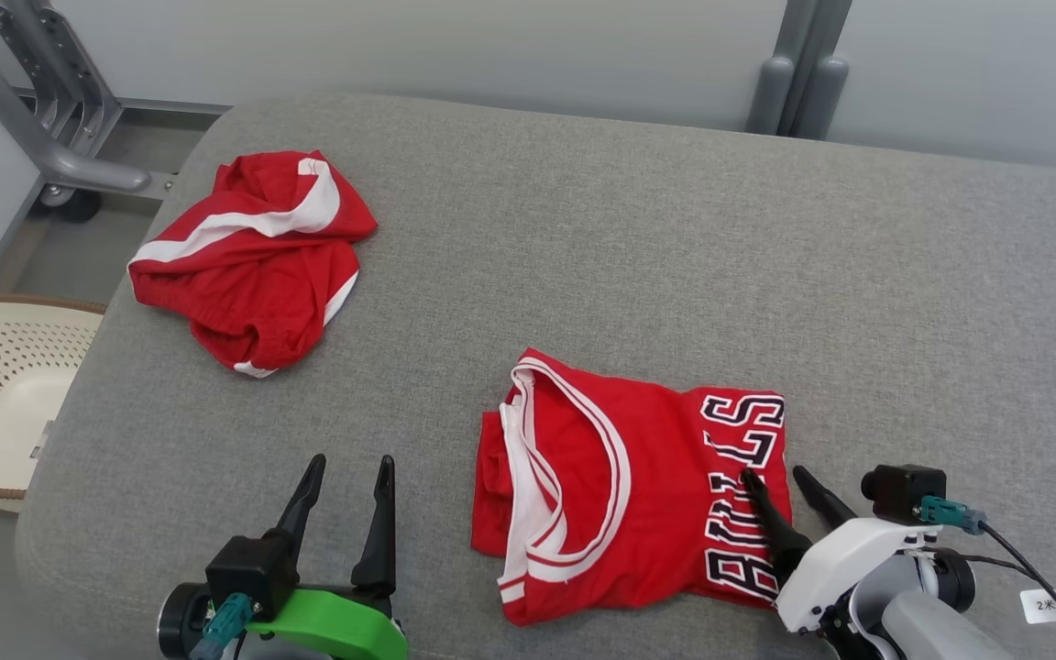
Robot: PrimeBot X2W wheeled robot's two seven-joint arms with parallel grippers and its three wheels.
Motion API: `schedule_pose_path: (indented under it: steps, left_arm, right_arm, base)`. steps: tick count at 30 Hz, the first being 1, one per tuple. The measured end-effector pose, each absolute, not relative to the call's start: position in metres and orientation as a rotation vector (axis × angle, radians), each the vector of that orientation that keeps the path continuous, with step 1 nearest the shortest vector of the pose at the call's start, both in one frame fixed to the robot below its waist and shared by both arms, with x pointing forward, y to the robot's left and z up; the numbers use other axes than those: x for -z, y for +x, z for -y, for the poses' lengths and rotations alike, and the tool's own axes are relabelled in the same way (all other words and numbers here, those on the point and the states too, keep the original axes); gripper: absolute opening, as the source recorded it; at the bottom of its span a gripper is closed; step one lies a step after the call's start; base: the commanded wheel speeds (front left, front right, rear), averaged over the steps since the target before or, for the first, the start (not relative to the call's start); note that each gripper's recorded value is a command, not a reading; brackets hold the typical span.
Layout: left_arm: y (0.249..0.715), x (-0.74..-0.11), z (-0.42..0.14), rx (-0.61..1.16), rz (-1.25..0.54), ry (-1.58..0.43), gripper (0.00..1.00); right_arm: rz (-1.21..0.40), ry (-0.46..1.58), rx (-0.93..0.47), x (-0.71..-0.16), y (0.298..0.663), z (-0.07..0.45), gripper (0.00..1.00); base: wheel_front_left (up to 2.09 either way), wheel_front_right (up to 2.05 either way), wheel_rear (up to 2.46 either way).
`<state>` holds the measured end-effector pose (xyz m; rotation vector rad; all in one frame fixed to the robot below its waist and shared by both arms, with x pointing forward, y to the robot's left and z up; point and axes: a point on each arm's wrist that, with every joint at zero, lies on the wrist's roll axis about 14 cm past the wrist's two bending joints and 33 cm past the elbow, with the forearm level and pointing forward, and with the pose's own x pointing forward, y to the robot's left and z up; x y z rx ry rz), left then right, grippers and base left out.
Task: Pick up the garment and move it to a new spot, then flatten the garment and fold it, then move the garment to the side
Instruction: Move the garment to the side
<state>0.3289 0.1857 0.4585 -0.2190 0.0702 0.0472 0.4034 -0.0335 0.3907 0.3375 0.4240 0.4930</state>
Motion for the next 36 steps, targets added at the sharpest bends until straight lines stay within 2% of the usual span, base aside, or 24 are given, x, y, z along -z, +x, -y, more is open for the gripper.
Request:
schedule_pose_path:
  steps: [7,8,9,10,11,15,20,28,36]
  left_arm:
    - [0.329,-0.457,-0.186,-0.048,-0.076,-0.217,1.0]
    - [0.329,-0.457,-0.185,-0.046,-0.076,-0.217,1.0]
    - [0.33,-0.457,-0.184,-0.043,-0.076,-0.217,1.0]
    - [0.33,-0.458,-0.183,-0.04,-0.074,-0.217,1.0]
    - [0.331,-0.459,-0.183,-0.037,-0.071,-0.217,1.0]
    - [0.334,-0.464,-0.18,-0.027,-0.056,-0.215,1.0]
    - [0.338,-0.468,-0.171,0.011,-0.044,-0.196,1.0]
    - [0.346,-0.477,-0.147,0.097,-0.02,-0.185,1.0]
    - [0.362,-0.485,-0.105,0.236,-0.003,-0.183,1.0]
  right_arm:
    - [-0.479,0.342,-0.527,-0.382,0.398,0.018,1.0]
    - [-0.482,0.339,-0.536,-0.382,0.397,0.016,0.83]
    - [-0.487,0.336,-0.543,-0.381,0.396,0.014,0.4]
    - [-0.491,0.337,-0.547,-0.381,0.395,0.013,0.03]
    - [-0.49,0.341,-0.549,-0.382,0.395,0.012,0.0]
    - [-0.467,0.331,-0.544,-0.386,0.399,0.016,0.0]
    - [-0.415,0.282,-0.469,-0.394,0.416,0.052,0.0]
    - [-0.34,0.254,-0.351,-0.411,0.423,0.098,0.0]
    - [-0.275,0.253,-0.207,-0.424,0.411,0.151,0.0]
  base:
    - [0.0,0.0,0.0]
    - [0.0,0.0,0.0]
    - [0.0,0.0,0.0]
    - [0.0,0.0,0.0]
    - [0.0,0.0,0.0]
    - [0.0,0.0,0.0]
    - [0.0,0.0,0.0]
    - [0.0,0.0,0.0]
    - [0.0,0.0,0.0]
